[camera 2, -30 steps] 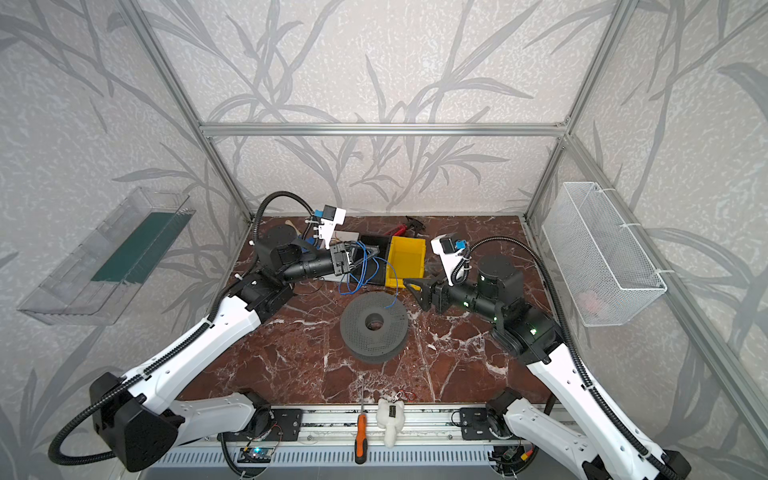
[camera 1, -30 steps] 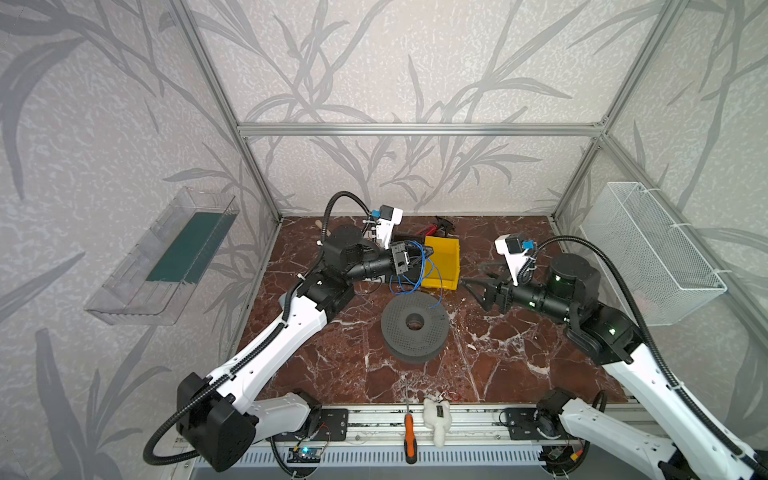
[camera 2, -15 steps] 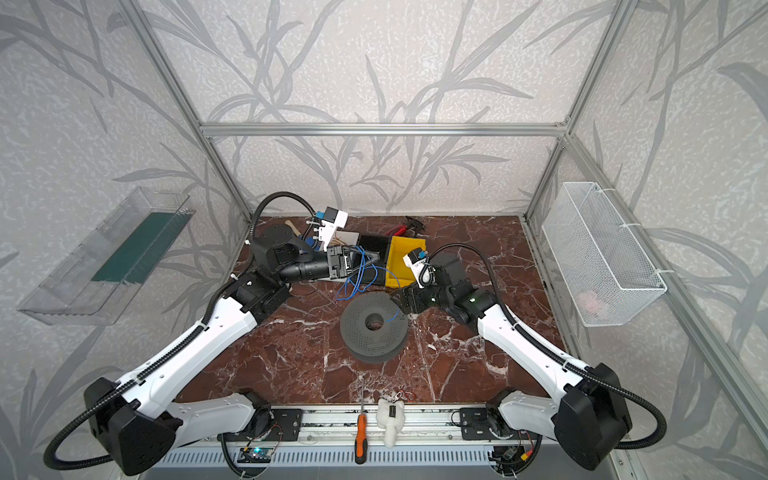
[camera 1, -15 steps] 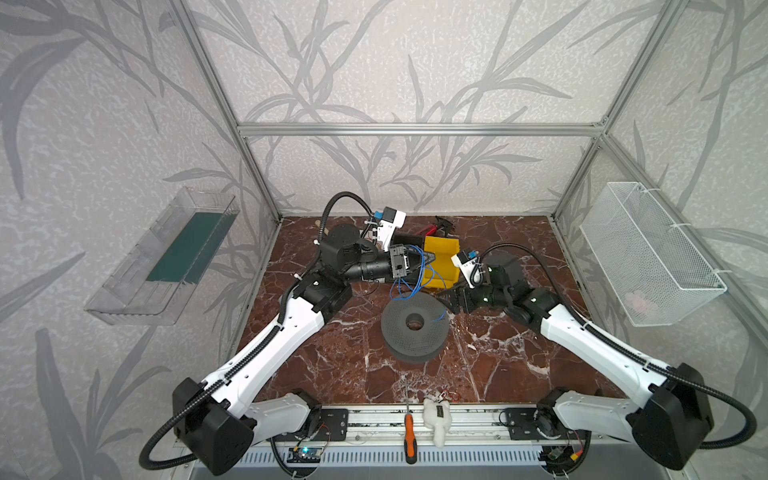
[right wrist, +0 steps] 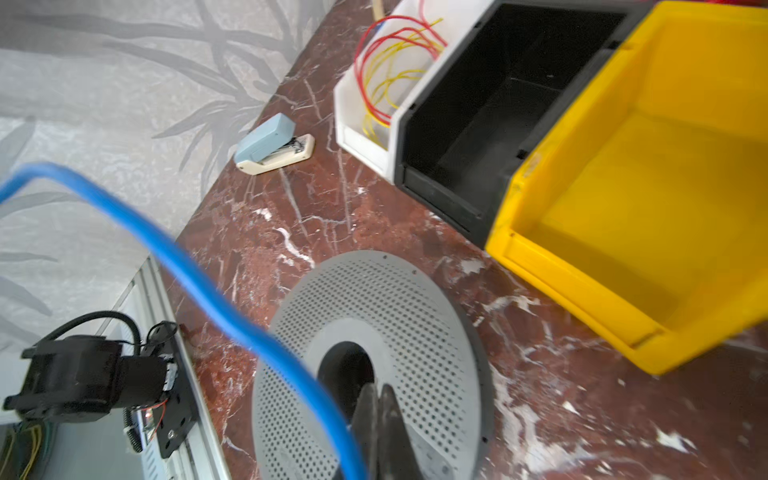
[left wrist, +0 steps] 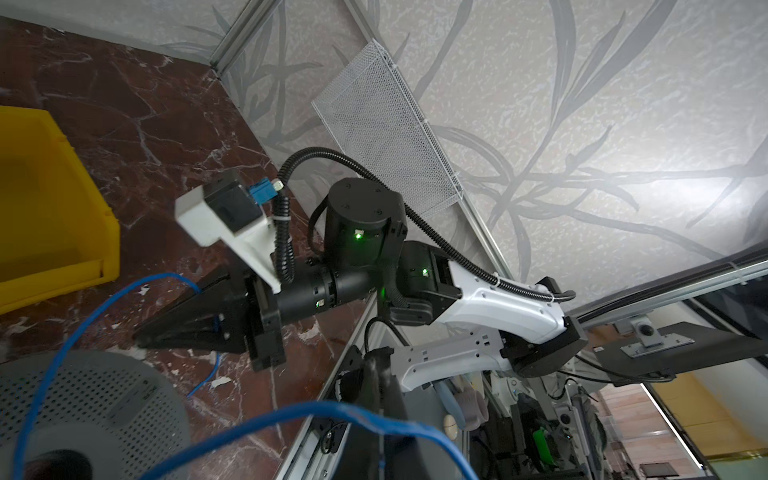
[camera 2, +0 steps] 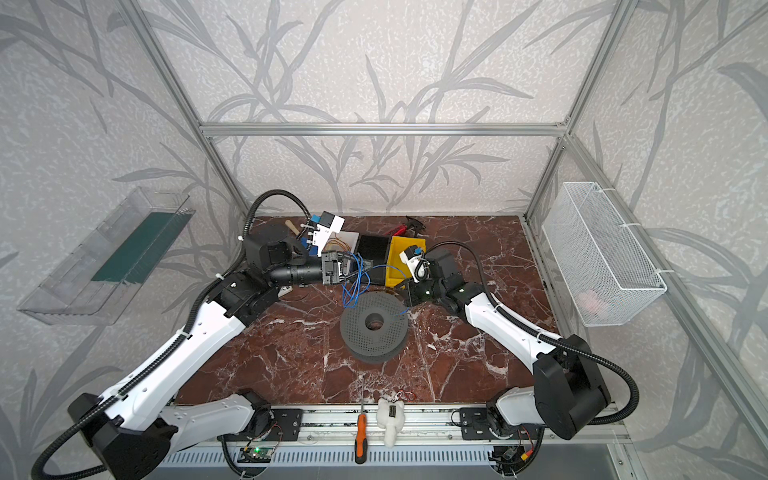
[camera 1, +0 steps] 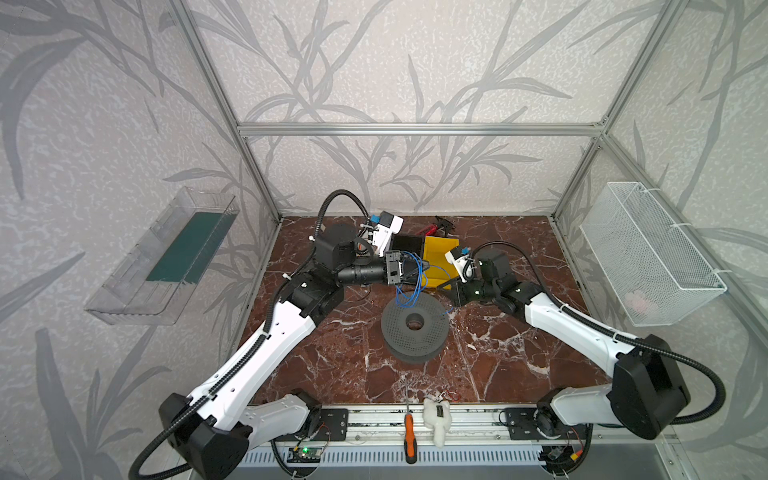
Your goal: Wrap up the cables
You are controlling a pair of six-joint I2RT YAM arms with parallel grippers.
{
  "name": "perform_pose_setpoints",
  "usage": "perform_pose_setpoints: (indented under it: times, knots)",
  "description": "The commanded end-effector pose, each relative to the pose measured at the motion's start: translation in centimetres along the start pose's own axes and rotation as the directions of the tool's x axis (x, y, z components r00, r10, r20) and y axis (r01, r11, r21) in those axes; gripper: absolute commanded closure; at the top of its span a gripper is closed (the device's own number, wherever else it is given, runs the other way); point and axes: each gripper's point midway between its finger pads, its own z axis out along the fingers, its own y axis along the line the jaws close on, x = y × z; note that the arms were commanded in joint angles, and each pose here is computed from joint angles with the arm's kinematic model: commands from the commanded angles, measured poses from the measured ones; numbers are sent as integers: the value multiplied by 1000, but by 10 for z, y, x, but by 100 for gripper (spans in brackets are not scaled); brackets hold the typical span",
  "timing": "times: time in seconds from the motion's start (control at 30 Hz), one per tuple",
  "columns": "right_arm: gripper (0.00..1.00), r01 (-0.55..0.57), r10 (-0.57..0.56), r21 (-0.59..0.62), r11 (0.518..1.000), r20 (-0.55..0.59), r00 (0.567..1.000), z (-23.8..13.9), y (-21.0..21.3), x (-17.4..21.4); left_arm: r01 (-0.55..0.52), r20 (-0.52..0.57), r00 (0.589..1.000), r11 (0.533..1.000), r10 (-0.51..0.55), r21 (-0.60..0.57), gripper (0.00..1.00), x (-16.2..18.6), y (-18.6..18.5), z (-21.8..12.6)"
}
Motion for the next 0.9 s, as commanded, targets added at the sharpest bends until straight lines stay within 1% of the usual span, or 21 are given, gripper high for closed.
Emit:
perform_pose_setpoints:
  times: [0.0, 0.03, 0.1, 0.17, 0.23, 0.3, 0.37, 0.47, 0.57, 0.6, 0.63, 0.67, 0.7, 0.73, 0.77, 0.83, 0.87]
  knots:
    - [100, -75, 71, 153, 985, 34, 997, -32, -39, -1, -75, -20, 997, 977, 73, -201, 100, 6, 12, -38]
    - [100, -115, 106, 207, 972, 55, 993, -44, -56, 1, -77, -25, 997, 963, 73, -259, 100, 8, 20, -47]
    - [100, -192, 167, 288, 938, 111, 980, -67, -87, 2, -64, -38, 998, 946, 55, -319, 100, 11, 29, -60]
    - [100, -262, 218, 340, 903, 163, 962, -88, -110, 4, -44, -54, 998, 927, 25, -372, 100, 17, 40, -68]
    - [100, -311, 254, 398, 863, 189, 949, -105, -129, 6, -31, -76, 997, 930, 4, -365, 100, 25, 42, -70]
    - [100, -338, 270, 457, 823, 209, 940, -117, -145, 9, -41, -76, 997, 929, 13, -367, 100, 26, 40, -75]
    - [100, -370, 289, 498, 784, 235, 928, -126, -160, 13, -56, -66, 997, 901, 30, -430, 100, 25, 43, -88]
    - [100, -422, 320, 539, 729, 277, 906, -137, -181, 21, -79, -65, 996, 845, 53, -530, 100, 22, 49, -109]
    - [100, -473, 347, 562, 678, 322, 881, -146, -201, 33, -110, -63, 994, 728, 91, -677, 100, 17, 59, -139]
    - [100, -489, 361, 559, 670, 330, 872, -147, -207, 37, -107, -65, 994, 672, 88, -733, 100, 16, 66, -150]
    - [100, -497, 376, 550, 671, 326, 867, -146, -210, 40, -102, -65, 995, 610, 82, -786, 100, 14, 74, -160]
    - [100, -497, 386, 541, 679, 312, 868, -143, -210, 42, -100, -66, 995, 568, 80, -817, 100, 12, 80, -167]
    - [100, -484, 394, 522, 703, 281, 875, -137, -207, 43, -101, -71, 995, 543, 75, -834, 100, 12, 86, -169]
    - [100, -477, 408, 505, 720, 248, 879, -133, -203, 44, -102, -77, 995, 529, 68, -843, 100, 12, 91, -169]
    - [100, -483, 423, 502, 718, 236, 875, -131, -202, 47, -100, -80, 995, 510, 61, -855, 100, 12, 96, -170]
    - [100, -489, 421, 515, 704, 253, 871, -134, -204, 50, -105, -95, 994, 440, 45, -892, 100, 12, 111, -176]
    - [100, -487, 413, 519, 703, 260, 873, -136, -204, 50, -108, -98, 994, 427, 44, -898, 100, 11, 114, -176]
